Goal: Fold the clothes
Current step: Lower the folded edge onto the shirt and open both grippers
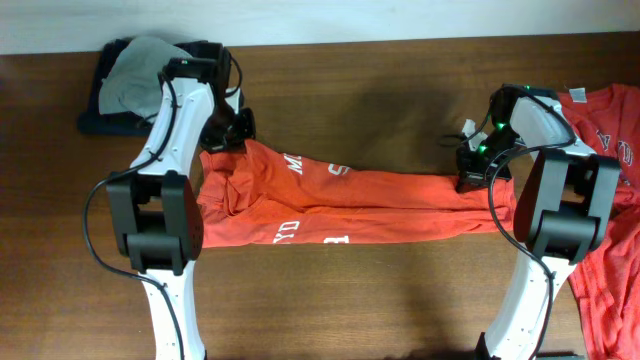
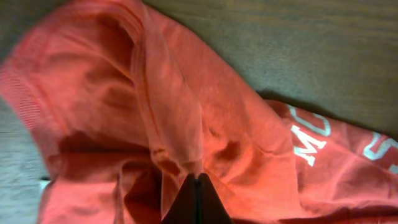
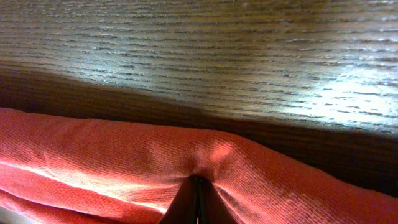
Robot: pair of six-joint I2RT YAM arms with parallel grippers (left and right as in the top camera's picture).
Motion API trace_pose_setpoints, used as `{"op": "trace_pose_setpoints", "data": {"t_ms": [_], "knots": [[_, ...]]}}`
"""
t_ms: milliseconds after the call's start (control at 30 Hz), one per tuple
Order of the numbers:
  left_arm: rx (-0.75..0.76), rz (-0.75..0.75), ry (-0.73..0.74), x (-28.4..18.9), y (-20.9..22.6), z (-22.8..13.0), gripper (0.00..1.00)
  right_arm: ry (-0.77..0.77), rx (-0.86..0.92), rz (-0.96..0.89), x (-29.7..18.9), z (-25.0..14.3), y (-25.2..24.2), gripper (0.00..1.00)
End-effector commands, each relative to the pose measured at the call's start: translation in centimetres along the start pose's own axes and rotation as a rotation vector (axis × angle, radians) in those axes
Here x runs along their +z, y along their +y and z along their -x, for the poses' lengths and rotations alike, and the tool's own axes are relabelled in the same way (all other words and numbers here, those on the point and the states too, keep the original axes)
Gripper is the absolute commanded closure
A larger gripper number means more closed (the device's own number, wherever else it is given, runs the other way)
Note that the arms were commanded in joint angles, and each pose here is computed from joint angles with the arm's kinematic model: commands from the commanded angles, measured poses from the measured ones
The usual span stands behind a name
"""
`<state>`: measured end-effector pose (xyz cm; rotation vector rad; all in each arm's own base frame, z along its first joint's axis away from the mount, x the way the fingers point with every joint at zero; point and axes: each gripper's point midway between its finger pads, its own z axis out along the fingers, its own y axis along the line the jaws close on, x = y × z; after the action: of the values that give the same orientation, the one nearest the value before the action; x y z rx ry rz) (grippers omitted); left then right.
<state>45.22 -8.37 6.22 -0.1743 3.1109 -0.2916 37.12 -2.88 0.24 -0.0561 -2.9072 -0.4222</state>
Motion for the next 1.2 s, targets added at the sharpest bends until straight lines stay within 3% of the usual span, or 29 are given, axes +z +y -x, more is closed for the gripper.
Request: {"op": "trace_pose_setpoints", "data": {"t_ms": [0, 167, 367, 700, 933, 1167], "knots": [[0.000, -0.086, 0.009, 0.5, -1.1, -0.2, 1.00, 0.003, -0.014, -0.009, 0.2, -0.3, 0.5, 0.96], [0.012, -0.164, -0.019, 0.3, -2.6, 0.5, 1.00, 0.003, -0.014, -0.009, 0.2, -0.3, 0.5, 0.96], [0.025, -0.153, -0.004, 0.5, -3.0, 0.0, 1.00, 0.002, -0.014, -0.010, 0.2, -0.2, 0.5, 0.96], [0.058, 0.152, -0.011, 2.0, 0.5, -0.8, 1.00, 0.001, -0.014, -0.010, 0.1, -0.2, 0.4, 0.96], [-0.036, 0.361, 0.102, 2.0, 6.8, -3.7, 1.00, 0.001, -0.014, -0.011, 0.1, -0.2, 0.4, 0.96], [-0.141, 0.390, 0.113, 1.0, 10.9, -3.7, 1.00, 0.004, -0.014, -0.025, 0.1, -0.2, 0.1, 0.96]]}}
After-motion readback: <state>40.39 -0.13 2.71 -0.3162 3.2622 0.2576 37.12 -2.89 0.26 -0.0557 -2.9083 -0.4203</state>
